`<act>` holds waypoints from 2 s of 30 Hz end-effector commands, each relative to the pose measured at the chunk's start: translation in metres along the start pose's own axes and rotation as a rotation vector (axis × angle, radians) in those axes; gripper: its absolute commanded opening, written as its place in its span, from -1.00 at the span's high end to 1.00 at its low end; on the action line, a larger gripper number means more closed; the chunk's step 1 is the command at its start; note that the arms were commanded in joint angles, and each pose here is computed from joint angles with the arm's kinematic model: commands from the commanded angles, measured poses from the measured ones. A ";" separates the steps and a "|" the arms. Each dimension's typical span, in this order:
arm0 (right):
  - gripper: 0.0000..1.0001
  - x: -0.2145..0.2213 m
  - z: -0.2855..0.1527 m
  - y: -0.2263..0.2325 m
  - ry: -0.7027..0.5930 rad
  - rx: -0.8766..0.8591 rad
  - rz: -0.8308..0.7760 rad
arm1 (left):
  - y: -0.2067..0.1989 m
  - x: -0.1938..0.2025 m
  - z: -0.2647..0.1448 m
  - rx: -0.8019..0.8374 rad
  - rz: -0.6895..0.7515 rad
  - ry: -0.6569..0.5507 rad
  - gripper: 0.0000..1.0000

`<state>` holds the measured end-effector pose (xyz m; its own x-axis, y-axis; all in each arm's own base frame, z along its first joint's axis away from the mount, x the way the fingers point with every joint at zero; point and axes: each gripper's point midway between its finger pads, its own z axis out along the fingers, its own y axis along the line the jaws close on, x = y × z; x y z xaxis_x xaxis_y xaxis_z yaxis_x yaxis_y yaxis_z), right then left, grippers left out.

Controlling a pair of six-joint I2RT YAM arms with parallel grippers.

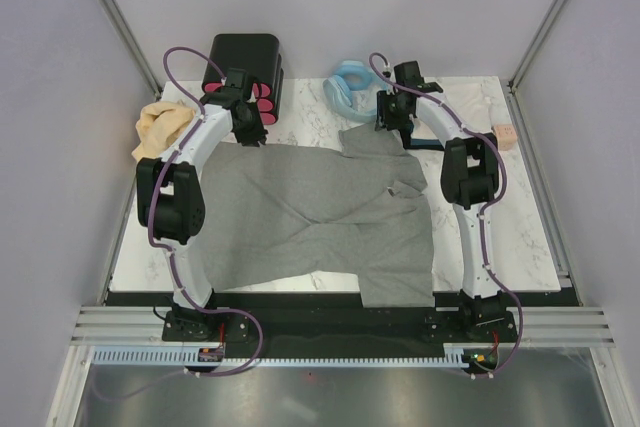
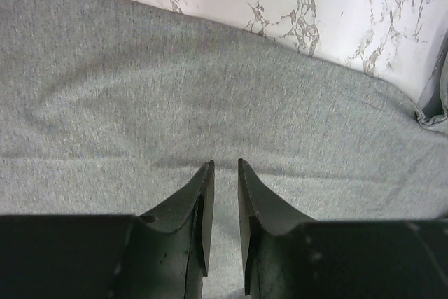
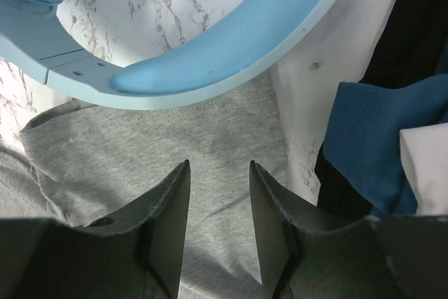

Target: Fold and stack the t-shirts

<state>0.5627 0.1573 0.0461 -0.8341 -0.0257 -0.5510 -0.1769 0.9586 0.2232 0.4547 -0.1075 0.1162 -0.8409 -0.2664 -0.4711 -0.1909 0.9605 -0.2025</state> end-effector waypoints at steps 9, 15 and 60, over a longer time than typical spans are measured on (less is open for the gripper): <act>-0.18 -0.016 0.014 -0.007 -0.053 -0.004 -0.006 | -0.003 -0.007 0.004 0.019 0.026 -0.015 0.47; -0.25 -0.009 0.034 -0.009 -0.037 -0.021 0.005 | -0.002 -0.005 0.006 0.016 0.032 -0.010 0.47; 1.00 -0.047 -0.116 0.044 -0.218 -0.120 -0.056 | 0.117 -0.062 0.053 -0.374 -0.173 -0.098 0.17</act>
<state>0.5398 0.1578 0.1330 -0.7456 -0.0131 -0.6662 -0.2409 0.9375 0.2512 0.4962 0.0056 0.0654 -0.7795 -0.3728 -0.5033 -0.4535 0.8902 0.0429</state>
